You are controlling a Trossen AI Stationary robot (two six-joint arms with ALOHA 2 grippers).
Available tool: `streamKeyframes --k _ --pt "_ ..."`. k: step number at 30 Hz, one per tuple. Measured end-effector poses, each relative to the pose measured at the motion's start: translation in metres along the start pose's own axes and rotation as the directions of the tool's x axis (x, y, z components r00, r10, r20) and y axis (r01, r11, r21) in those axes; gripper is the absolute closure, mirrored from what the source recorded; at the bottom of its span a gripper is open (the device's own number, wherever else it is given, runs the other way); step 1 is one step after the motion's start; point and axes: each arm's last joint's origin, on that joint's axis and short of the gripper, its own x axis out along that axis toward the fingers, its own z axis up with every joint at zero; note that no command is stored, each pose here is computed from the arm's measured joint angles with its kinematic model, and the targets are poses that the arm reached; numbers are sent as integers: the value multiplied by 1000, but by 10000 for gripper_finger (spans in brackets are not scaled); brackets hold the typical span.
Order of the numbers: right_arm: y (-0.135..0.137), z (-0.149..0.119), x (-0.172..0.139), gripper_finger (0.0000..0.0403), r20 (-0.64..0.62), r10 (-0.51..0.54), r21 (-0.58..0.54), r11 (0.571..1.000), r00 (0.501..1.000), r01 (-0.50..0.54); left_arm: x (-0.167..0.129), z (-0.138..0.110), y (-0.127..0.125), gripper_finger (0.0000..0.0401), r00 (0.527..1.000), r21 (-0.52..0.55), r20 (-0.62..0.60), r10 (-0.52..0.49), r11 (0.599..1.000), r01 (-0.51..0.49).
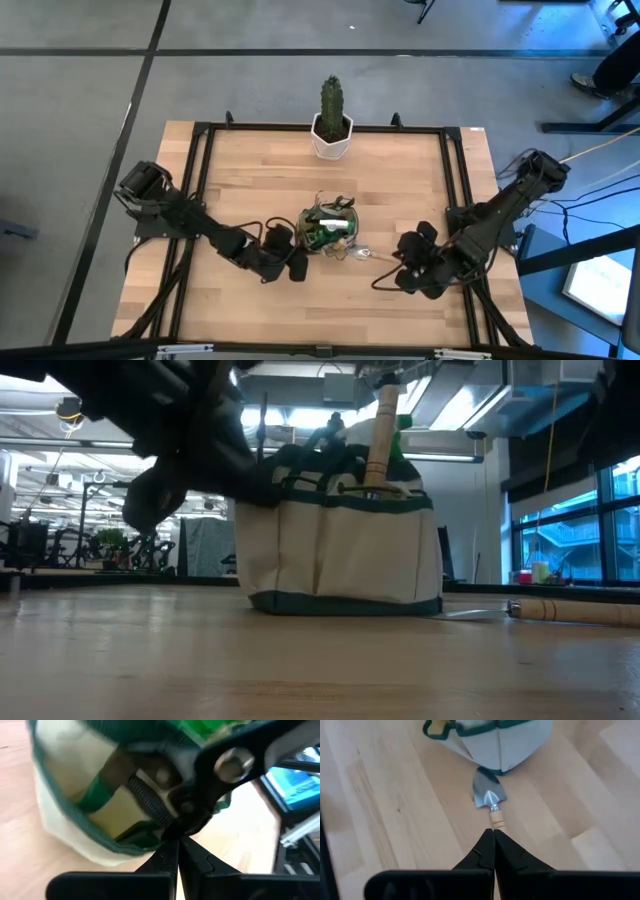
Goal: Pick & Place Garden tools in Gardening bag
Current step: Move the gardening bag to the center of the table
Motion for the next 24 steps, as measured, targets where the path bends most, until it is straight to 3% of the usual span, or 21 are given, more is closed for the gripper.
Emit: streamKeyframes --k 9,24 --pt "-24 -23 13 403 51 161 111 980 986 -166 3 2 15 400 992 -28 9 128 991 -128" --pt "-35 -23 14 403 60 136 76 987 989 -141 18 28 21 399 990 -40 23 138 990 -137"
